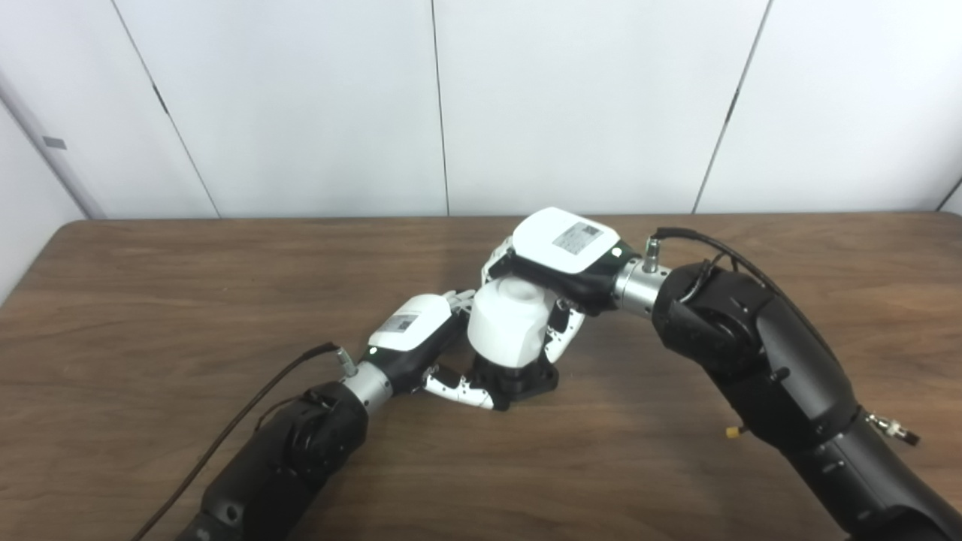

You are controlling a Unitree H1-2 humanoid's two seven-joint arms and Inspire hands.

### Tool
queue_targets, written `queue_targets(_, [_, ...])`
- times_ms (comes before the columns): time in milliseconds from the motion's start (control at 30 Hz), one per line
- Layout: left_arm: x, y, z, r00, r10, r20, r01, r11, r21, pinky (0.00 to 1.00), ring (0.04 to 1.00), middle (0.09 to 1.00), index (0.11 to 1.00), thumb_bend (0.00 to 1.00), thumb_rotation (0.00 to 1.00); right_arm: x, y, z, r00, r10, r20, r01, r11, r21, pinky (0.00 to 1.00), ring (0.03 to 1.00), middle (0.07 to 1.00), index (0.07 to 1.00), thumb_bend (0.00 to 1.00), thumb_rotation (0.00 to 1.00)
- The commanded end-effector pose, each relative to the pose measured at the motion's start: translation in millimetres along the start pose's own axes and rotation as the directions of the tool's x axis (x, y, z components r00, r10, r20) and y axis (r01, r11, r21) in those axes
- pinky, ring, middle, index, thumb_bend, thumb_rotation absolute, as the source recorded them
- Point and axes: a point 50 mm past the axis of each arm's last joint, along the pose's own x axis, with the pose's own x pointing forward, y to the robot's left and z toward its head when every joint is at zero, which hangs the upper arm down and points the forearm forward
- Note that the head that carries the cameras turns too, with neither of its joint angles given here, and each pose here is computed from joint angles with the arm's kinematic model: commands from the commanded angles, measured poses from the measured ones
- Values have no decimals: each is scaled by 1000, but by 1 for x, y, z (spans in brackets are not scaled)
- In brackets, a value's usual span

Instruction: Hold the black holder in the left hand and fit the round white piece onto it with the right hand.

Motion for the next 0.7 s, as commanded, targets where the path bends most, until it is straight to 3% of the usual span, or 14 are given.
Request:
queue_targets(0, [-9,-29,-3,987,-156,-40,157,987,26,971,957,892,483,524,57,3,-32,-4,996,-85,36,87,993,-85,755,756,685,480,525,146])
queue_targets(433, [-9,-28,-2,986,-163,-43,164,986,34,974,960,897,483,524,57,4,-29,-4,995,-77,64,84,991,-107,808,767,685,480,526,145])
queue_targets(667, [-9,-28,-1,986,-159,-41,160,987,23,976,957,893,483,524,56,6,-21,0,996,-45,71,52,993,-110,768,766,684,481,526,142])
